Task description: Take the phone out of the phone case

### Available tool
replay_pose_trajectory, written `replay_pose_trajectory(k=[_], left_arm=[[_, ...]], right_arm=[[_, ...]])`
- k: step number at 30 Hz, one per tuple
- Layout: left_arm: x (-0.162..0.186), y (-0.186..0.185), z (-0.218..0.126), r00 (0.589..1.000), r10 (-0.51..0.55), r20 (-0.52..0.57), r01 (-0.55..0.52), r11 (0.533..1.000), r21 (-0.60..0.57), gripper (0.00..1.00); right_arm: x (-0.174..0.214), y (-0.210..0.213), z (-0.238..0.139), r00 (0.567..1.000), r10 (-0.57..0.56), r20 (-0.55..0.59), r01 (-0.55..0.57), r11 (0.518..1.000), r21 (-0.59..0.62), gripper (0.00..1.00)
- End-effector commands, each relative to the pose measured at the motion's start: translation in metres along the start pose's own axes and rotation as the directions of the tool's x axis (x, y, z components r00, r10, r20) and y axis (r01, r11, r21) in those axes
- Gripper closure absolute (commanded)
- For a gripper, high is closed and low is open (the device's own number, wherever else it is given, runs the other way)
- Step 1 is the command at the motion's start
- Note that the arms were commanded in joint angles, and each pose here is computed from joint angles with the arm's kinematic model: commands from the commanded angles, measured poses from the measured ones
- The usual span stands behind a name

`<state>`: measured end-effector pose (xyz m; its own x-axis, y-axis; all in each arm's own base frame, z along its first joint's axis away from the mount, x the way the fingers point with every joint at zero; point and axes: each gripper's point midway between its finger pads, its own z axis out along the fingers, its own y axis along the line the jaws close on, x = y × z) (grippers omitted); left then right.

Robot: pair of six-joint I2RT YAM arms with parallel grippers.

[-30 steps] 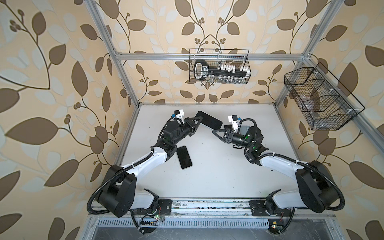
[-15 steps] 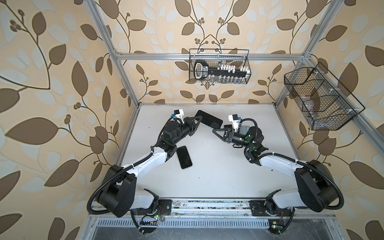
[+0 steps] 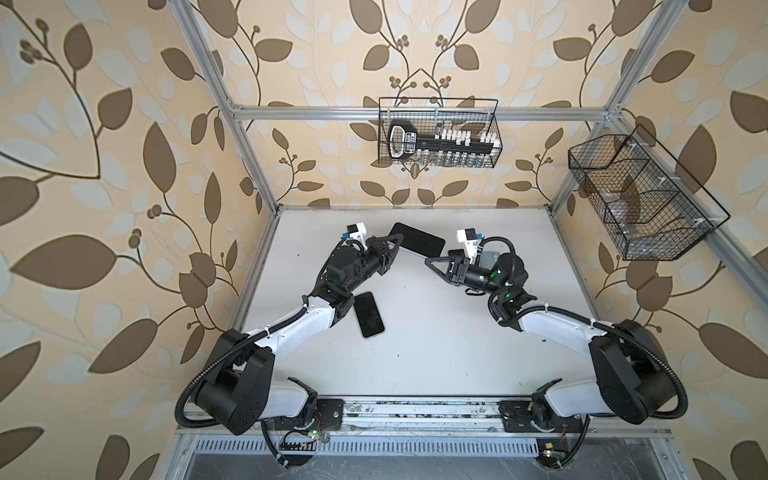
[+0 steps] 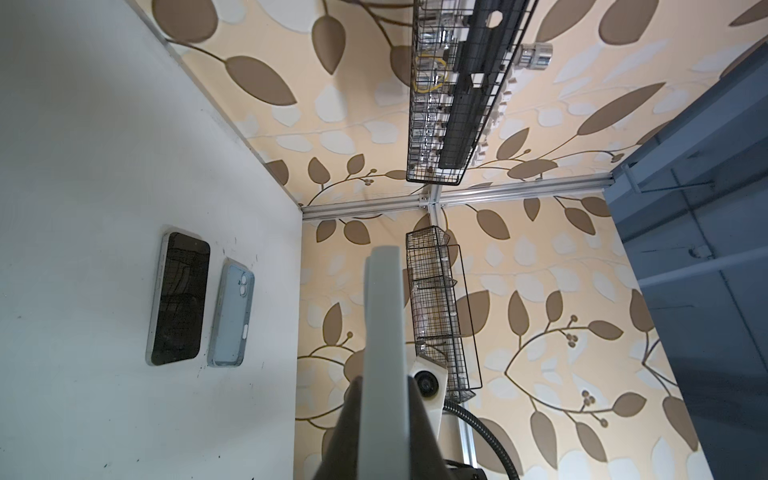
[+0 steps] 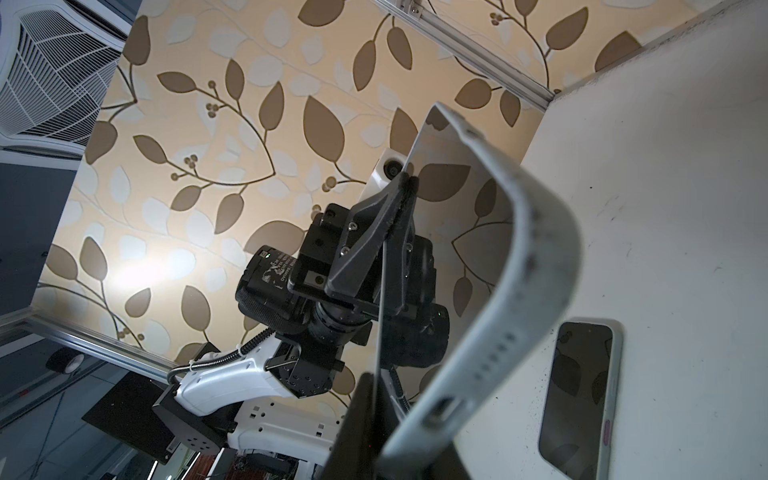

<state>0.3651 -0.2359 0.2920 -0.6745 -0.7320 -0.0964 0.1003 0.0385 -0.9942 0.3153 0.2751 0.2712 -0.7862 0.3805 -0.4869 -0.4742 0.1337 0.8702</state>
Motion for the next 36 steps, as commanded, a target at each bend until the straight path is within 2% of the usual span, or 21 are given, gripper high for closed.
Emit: replay_pose_trajectory(k=[1,10,16,21,36], left_arm=[[0.001,-0.03,-0.008,0.999,-0.028,0.024,0.025,0.994,0.102,1.0],[0.003,-0.036,-0.008,0.994,-0.109,0.02,0.106,0.987,0.118,1.0],[0.007,-0.044,-0.003,0.986,-0.166,-0.011,0.165,0.971,0.17,1.0],[0.011,-0.05,0.002,0.981,-0.191,-0.04,0.196,0.961,0.197,1.0],[0.014,-0.066,0.003,0.982,-0.18,-0.057,0.188,0.956,0.224,1.0]], right_arm=[[-0.001,-0.001,0.0,0.994,-0.107,0.008,0.107,0.994,0.015,0.9],[0.006,-0.002,-0.003,0.966,-0.258,0.002,0.257,0.966,0.014,0.92],[0.011,-0.009,-0.005,0.947,-0.32,-0.007,0.32,0.947,0.029,0.92],[0.015,-0.016,-0.007,0.939,-0.343,-0.006,0.343,0.939,0.038,0.92],[0.024,-0.035,-0.012,0.933,-0.36,-0.012,0.36,0.932,0.048,0.92]])
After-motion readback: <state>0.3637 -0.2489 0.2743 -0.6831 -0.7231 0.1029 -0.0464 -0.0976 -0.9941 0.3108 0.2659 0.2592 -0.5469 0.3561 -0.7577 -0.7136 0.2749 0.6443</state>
